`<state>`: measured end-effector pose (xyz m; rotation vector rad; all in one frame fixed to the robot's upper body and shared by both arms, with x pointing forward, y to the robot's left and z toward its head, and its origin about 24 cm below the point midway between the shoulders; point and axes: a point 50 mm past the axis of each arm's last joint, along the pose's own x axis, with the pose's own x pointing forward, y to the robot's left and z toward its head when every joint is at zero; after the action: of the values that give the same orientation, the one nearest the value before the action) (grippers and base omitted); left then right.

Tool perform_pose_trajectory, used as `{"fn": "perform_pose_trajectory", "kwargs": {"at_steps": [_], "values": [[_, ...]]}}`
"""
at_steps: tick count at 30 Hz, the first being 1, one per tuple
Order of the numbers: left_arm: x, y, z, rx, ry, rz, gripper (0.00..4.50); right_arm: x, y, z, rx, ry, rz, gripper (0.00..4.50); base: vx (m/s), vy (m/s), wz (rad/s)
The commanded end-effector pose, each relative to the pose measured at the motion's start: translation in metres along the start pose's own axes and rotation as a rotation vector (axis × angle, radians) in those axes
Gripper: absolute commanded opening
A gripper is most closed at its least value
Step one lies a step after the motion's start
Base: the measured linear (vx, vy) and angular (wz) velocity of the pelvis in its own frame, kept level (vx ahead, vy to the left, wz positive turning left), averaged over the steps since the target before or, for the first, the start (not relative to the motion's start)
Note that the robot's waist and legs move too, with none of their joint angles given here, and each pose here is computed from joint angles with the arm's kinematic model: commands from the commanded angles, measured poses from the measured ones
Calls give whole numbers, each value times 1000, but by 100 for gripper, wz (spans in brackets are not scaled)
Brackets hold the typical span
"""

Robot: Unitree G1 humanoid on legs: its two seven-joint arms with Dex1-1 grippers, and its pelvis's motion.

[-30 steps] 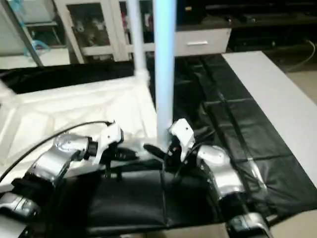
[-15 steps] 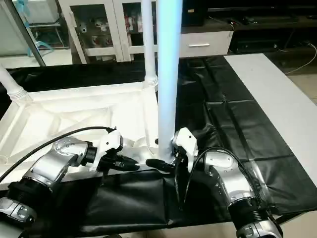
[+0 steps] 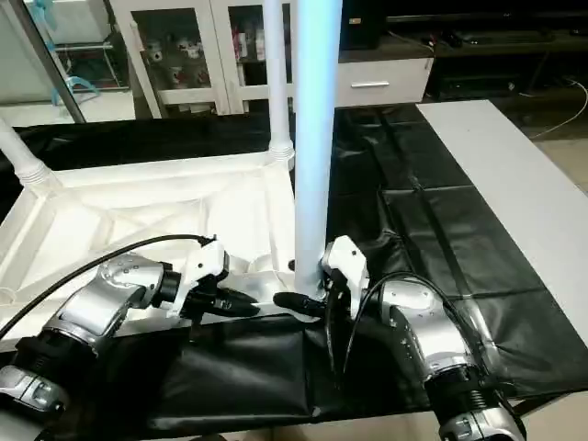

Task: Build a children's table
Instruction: Rotate leg to tighten

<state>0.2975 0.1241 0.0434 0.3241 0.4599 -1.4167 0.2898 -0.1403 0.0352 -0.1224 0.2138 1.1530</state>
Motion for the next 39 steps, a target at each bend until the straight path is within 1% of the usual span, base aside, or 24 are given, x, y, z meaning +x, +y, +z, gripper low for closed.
{"fn": "perform_pose_trajectory", "kwargs": {"at_steps": [1,2,4,7,8,9,10,11,12,13,15,17,20,23,24,25,26,27,29,31,33,35,37,39], "values": [[8,5,-2,-11,30,67,0,9,-14,-7,1,60,-181,266,0,0,0],[9,6,-2,-11,30,76,0,10,-15,-8,2,66,-198,266,0,0,0],[14,16,1,-30,28,180,0,19,-22,-14,36,98,-331,265,0,0,0],[23,26,6,-73,28,282,0,33,-30,-13,103,107,-485,265,0,0,0],[29,33,11,-110,29,361,0,42,-34,-12,138,124,-583,265,0,0,0],[30,33,11,-113,30,366,0,42,-35,-12,140,125,-589,265,0,0,0],[38,42,16,-176,34,487,0,53,-39,-11,188,148,-717,265,0,0,0],[38,42,16,-176,34,487,0,53,-39,-11,188,148,-717,265,0,0,0],[45,49,21,-220,41,597,0,61,-41,-10,236,168,-835,265,0,0,0],[45,49,21,-220,41,597,0,61,-41,-10,236,168,-835,265,0,0,0],[51,54,26,-228,42,690,0,71,-39,-10,275,179,-895,265,0,0,0],[52,55,27,-222,43,713,0,74,-38,-9,280,179,-898,265,0,0,0],[54,53,25,-208,47,678,0,79,-36,-4,289,126,-858,265,0,0,0],[51,52,22,-193,49,655,0,81,-39,10,258,8,-814,265,0,0,0],[51,52,22,-193,49,655,0,81,-39,10,258,8,-814,300,0,0,0],[48,52,19,-178,48,628,0,78,-41,19,238,-88,-775,320,0,0,0],[47,51,18,-171,46,607,0,75,-42,23,224,-128,-751,334,0,0,0],[45,50,16,-167,45,585,0,71,-43,25,207,-155,-736,334,0,0,0],[42,47,14,-148,32,529,0,64,-43,27,180,-185,-691,370,0,0,0],[36,44,10,-134,26,470,0,54,-41,27,138,-201,-611,378,0,0,0],[31,38,8,-85,16,387,0,44,-37,23,98,-186,-515,398,0,0,0],[24,32,6,-39,13,295,0,32,-32,18,41,-159,-430,398,0,0,0],[19,25,4,2,6,205,0,22,-28,13,14,-137,-356,398,0,0,0],[13,20,2,4,4,140,0,14,-26,11,8,-131,-323,398,0,0,0]]}}
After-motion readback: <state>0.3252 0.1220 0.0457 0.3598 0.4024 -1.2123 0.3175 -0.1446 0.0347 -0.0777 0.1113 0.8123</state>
